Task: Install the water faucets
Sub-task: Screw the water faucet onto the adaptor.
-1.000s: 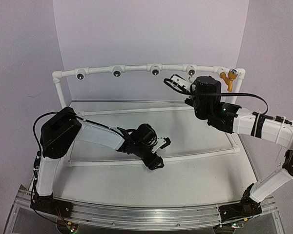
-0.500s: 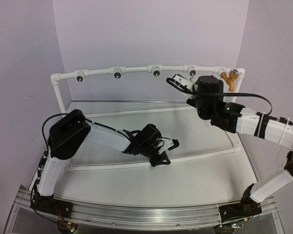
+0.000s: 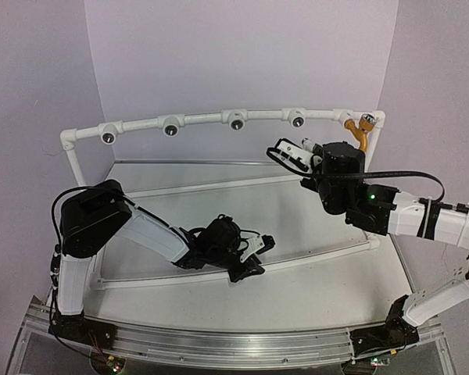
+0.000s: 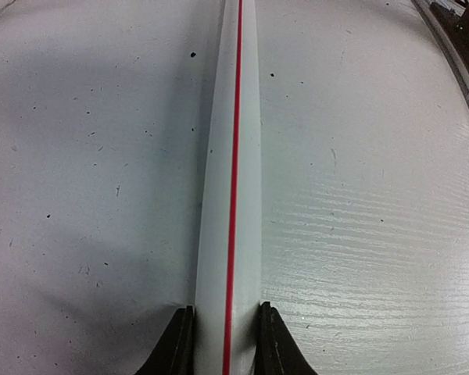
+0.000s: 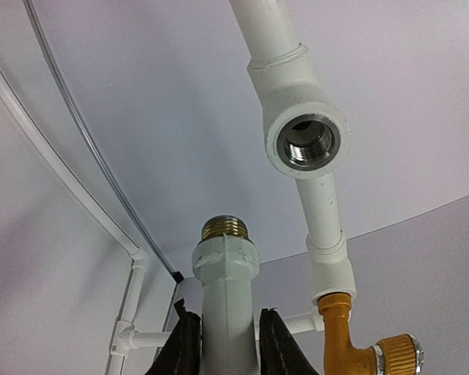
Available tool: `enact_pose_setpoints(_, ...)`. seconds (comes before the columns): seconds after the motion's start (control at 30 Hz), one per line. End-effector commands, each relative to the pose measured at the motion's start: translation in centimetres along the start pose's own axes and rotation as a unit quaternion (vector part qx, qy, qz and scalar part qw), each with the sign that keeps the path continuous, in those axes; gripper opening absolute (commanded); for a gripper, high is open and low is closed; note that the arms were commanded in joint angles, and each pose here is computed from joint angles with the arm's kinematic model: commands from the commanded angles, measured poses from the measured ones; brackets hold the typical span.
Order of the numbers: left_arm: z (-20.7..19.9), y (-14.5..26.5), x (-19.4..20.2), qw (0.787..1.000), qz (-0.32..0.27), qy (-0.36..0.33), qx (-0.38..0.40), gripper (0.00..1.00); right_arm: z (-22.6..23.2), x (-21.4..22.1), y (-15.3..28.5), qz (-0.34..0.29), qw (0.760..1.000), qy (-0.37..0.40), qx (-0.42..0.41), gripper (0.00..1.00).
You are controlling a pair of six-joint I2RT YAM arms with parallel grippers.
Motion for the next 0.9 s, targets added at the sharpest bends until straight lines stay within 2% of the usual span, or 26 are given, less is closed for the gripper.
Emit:
enact_pose_setpoints(0.0,2.3,0.7,11.8,0.978,0.174,0.091,-0.076,0.00,-3.9,-0.9,0.8,-0.010,0.997,-0.041,0.060,0.00)
enact_pose_setpoints(0.1,2.5,0.4,12.4,0.976,0.177,0.094,-0.080,0.00,-5.2,-1.3,1.1,-0.021,0.995,-0.054,0.084,0.00)
enact_pose_setpoints(0.33,2.8,-0.2,13.5,0.974,0.187,0.100,-0.086,0.00,-5.3,-2.2,0.3,-0.017,0.993,-0.027,0.113,0.00)
enact_pose_setpoints(0.87,3.0,-0.6,14.2,0.971,0.193,0.103,-0.092,0.00,-6.1,-3.1,-0.6,-0.017,0.991,-0.021,0.132,0.00)
Point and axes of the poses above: each gripper's point midway between its finger pads, its own y axis back along the fingers, its own z axis along the line the jaws close on, x = y × z, the point moved 2 cm from there along y, back along the fingers, and after that the axes turned 8 degrees about y, right-handed, at the moved point
